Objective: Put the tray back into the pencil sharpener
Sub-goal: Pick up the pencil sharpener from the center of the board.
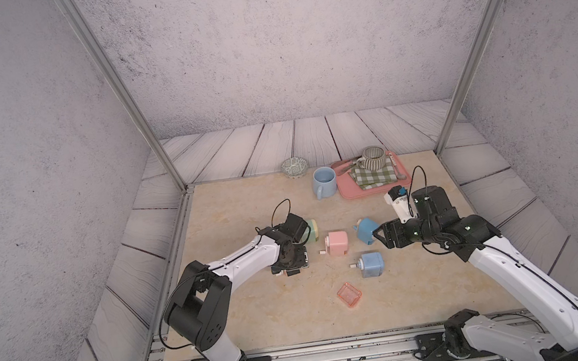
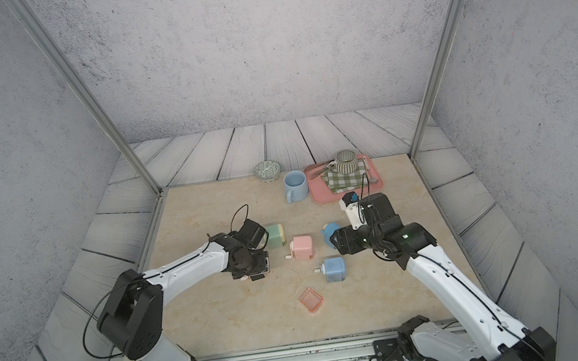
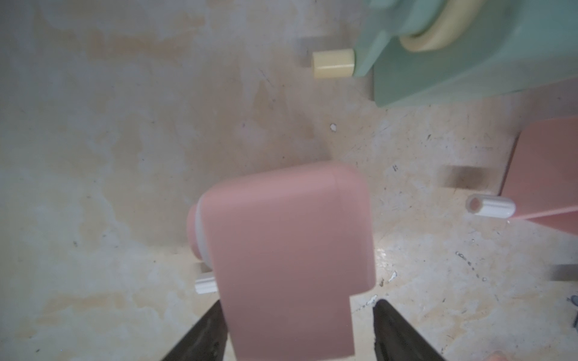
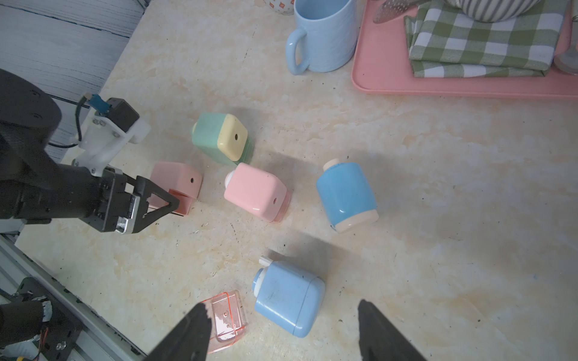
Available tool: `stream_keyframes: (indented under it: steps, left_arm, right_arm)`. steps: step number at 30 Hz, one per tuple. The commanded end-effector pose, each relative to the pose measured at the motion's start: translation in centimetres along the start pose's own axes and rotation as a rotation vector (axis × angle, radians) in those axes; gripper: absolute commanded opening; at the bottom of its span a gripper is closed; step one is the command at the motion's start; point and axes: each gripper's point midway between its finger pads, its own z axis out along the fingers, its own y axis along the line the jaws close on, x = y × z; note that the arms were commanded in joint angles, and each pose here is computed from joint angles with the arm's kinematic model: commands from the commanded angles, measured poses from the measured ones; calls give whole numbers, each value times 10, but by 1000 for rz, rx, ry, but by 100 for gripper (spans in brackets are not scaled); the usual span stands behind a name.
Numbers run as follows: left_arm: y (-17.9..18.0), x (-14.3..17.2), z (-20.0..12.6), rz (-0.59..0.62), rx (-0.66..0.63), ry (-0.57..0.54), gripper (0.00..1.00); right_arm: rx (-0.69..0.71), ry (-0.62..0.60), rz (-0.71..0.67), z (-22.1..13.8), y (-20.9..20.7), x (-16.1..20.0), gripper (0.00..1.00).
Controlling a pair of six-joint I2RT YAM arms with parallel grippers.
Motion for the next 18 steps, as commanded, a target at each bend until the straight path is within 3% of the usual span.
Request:
stream_keyframes:
  steps: [1,18]
  left_arm:
    - [5,7,8,-17,-24,23,73]
    - [11,4,6,-24,-39,-17,53]
  right_arm:
    - [17,0,6,-3,-2,3,77]
    - [10,1,15,-7,0,3,76]
